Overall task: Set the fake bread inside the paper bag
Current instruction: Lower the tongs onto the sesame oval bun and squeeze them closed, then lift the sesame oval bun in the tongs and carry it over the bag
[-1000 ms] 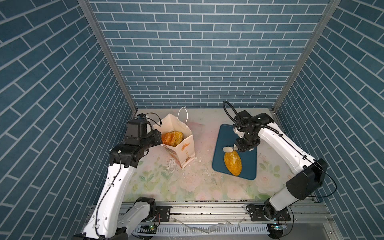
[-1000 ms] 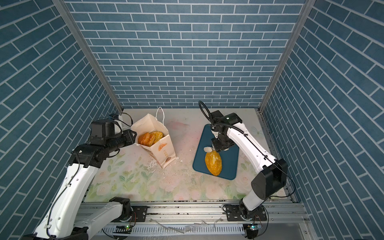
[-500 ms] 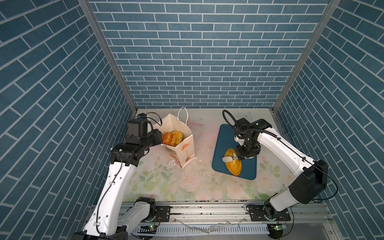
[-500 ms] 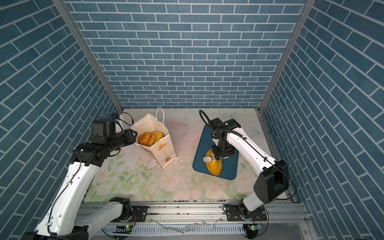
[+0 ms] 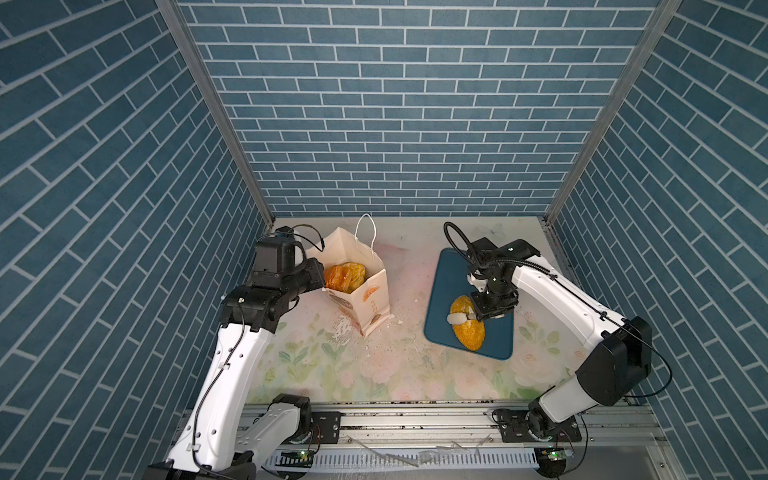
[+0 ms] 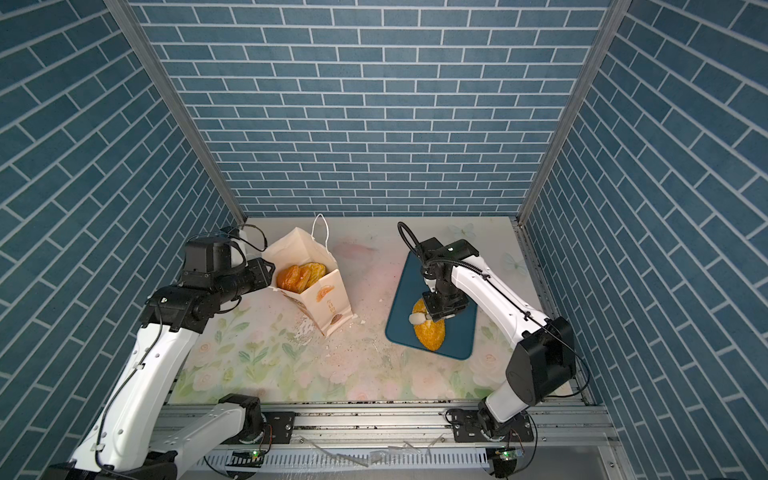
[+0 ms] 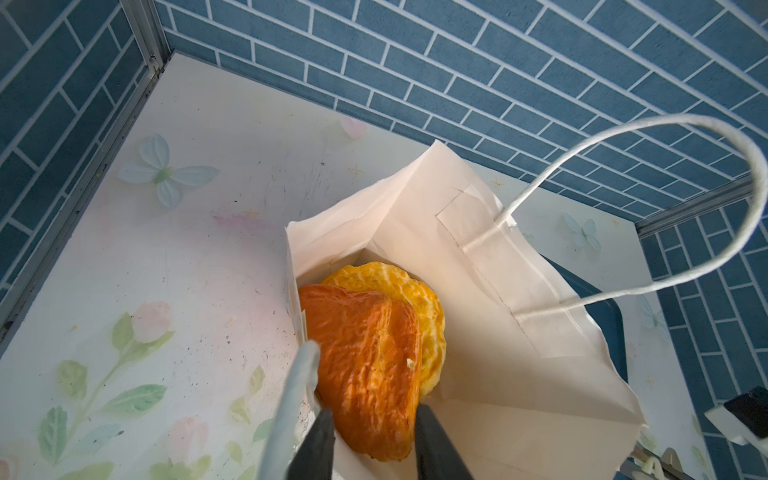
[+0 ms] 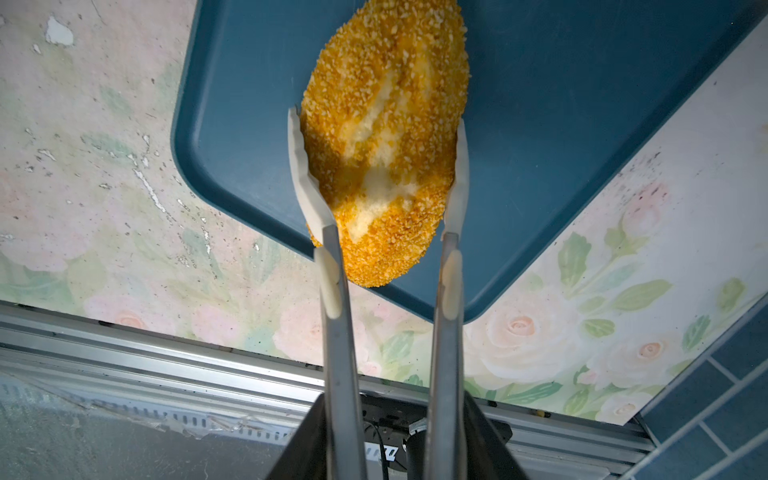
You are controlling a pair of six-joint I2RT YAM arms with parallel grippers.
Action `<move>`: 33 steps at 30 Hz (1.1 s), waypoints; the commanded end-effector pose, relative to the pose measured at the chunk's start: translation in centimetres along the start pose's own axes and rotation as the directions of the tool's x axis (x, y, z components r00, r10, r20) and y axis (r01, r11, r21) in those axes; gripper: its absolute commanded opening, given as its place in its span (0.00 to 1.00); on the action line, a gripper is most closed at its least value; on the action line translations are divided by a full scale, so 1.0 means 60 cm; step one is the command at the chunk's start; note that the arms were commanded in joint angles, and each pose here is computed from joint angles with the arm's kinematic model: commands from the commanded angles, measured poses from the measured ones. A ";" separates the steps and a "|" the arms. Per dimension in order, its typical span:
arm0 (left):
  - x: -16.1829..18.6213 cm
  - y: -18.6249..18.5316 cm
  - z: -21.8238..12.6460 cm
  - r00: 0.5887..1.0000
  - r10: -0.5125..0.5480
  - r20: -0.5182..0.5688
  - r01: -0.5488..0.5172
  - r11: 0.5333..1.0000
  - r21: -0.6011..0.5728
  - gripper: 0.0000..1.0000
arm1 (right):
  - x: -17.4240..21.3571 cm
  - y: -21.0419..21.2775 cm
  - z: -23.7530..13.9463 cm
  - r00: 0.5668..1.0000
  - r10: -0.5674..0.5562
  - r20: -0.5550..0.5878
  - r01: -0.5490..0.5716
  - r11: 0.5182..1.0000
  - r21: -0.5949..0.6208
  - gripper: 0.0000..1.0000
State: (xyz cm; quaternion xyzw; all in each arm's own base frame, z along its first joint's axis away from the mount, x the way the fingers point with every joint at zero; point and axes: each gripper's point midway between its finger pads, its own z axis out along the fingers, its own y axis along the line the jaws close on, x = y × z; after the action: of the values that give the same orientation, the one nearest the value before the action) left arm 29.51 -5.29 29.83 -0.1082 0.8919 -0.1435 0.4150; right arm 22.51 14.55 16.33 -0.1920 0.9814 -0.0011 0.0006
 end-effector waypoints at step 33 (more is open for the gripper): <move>-0.008 0.008 -0.041 0.998 -0.001 0.064 0.002 1.000 -0.016 0.35 | -0.138 0.111 -0.432 0.514 -0.224 0.828 0.317 0.947 0.059 0.33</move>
State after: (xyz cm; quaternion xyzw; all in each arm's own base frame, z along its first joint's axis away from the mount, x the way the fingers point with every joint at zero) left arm 28.33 -4.83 31.48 -0.1095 0.8792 -0.1431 0.4411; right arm 26.42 21.31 37.40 -0.2863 0.8790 0.1196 0.3621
